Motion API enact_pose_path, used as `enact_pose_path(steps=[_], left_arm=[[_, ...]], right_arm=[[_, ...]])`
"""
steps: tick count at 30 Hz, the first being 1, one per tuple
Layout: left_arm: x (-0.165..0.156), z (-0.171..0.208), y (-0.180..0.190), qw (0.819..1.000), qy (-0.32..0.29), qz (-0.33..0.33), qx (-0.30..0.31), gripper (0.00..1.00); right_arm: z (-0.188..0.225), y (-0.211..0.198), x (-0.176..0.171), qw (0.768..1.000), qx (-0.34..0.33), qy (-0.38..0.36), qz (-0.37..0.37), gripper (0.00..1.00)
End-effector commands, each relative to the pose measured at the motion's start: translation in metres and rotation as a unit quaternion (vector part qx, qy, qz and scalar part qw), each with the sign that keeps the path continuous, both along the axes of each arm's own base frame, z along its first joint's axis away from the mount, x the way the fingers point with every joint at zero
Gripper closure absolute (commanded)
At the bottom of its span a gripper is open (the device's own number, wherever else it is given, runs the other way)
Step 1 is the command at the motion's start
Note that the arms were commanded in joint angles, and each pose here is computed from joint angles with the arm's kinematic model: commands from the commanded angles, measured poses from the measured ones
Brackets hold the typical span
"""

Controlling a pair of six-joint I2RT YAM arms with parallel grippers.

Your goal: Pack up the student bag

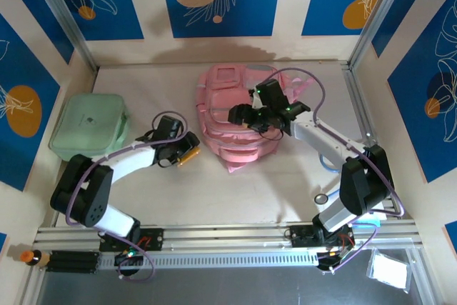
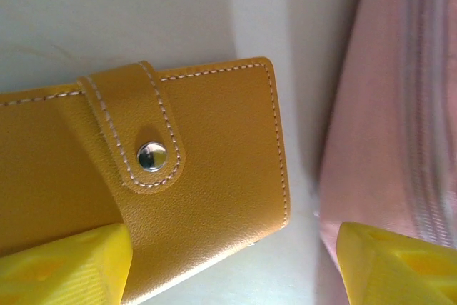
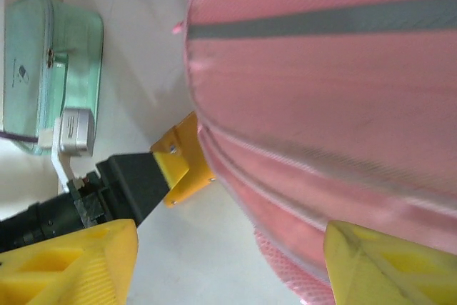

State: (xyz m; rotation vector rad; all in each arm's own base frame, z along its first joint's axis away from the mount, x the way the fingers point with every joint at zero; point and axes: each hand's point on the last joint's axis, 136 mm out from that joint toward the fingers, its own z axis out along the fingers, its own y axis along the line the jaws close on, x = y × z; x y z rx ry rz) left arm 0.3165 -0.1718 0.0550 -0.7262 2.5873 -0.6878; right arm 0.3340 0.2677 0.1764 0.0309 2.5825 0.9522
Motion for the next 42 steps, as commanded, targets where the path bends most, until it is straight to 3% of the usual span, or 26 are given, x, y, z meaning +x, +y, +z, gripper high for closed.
enact_pose_path(steps=[1, 8, 15, 23, 29, 34, 38, 42], left_arm=[[0.012, 0.025, -0.003, 1.000, -0.015, -0.007, -0.010, 0.24], [0.030, 0.038, 0.024, 0.998, -0.031, -0.061, 0.002, 0.24], [0.050, 0.021, 0.013, 0.991, -0.010, -0.131, 0.021, 0.27], [0.033, -0.001, 0.003, 0.986, 0.016, -0.165, -0.008, 0.33], [-0.005, -0.024, 0.025, 0.986, 0.073, -0.146, 0.028, 0.36], [-0.039, -0.031, 0.053, 0.988, 0.102, -0.091, 0.066, 0.41], [-0.059, -0.020, 0.078, 0.989, 0.092, -0.043, 0.104, 0.46], [-0.060, -0.002, 0.082, 0.992, 0.062, -0.037, 0.107, 0.47]], right_arm=[[0.014, 0.017, 0.000, 1.000, 0.014, -0.014, 0.003, 0.31], [0.002, 0.047, -0.019, 1.000, 0.012, -0.002, 0.026, 0.33], [-0.009, 0.065, -0.026, 0.999, 0.004, 0.014, 0.040, 0.35], [-0.010, 0.073, -0.028, 0.998, 0.013, 0.027, 0.062, 0.35], [-0.013, 0.082, -0.031, 0.996, 0.017, 0.036, 0.077, 0.37], [-0.019, 0.092, -0.040, 0.995, 0.013, 0.049, 0.091, 0.39], [-0.026, 0.105, -0.056, 0.991, 0.012, 0.075, 0.106, 0.47], [-0.038, 0.125, -0.075, 0.987, 0.005, 0.089, 0.136, 0.52]])
